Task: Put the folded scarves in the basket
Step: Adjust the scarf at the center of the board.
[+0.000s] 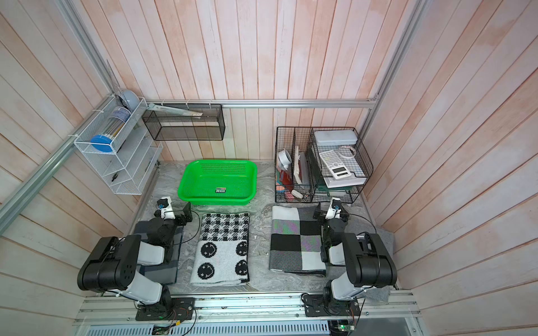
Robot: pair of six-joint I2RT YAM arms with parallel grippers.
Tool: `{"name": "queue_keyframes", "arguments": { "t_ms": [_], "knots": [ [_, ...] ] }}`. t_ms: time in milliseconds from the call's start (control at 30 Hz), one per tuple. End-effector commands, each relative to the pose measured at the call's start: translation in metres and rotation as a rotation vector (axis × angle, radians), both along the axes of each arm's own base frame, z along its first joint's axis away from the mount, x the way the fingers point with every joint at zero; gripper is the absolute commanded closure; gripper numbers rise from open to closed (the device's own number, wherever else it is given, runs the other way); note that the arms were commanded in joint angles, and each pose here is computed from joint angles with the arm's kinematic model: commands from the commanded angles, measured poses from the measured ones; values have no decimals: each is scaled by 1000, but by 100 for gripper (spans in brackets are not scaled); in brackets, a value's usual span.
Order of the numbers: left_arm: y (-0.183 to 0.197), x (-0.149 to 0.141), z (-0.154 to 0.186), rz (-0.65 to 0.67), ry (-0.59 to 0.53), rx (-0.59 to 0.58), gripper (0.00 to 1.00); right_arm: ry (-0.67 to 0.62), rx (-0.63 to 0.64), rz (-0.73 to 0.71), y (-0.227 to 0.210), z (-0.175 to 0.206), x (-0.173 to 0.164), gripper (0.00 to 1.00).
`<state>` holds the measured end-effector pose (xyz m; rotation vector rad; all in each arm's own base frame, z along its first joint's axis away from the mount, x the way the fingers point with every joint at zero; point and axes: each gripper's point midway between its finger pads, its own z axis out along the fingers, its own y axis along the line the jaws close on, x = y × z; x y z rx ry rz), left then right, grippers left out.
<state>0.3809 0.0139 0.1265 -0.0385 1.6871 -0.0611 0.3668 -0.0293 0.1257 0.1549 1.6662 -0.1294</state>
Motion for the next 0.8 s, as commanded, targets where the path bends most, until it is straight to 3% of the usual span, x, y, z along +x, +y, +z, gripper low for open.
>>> {"name": "queue_keyframes", "arguments": {
  "t_ms": [0,700,767],
  "knots": [
    [1,1,6,-1,-20,8,0,-22,8,-16,-2,6,4,2],
    [1,1,5,0,-18,8,0,-22,8,-15,-2,5,4,2],
    [10,3,4,52,-8,-5,0,-23,8,-14,-2,6,4,2]
  ]
}}
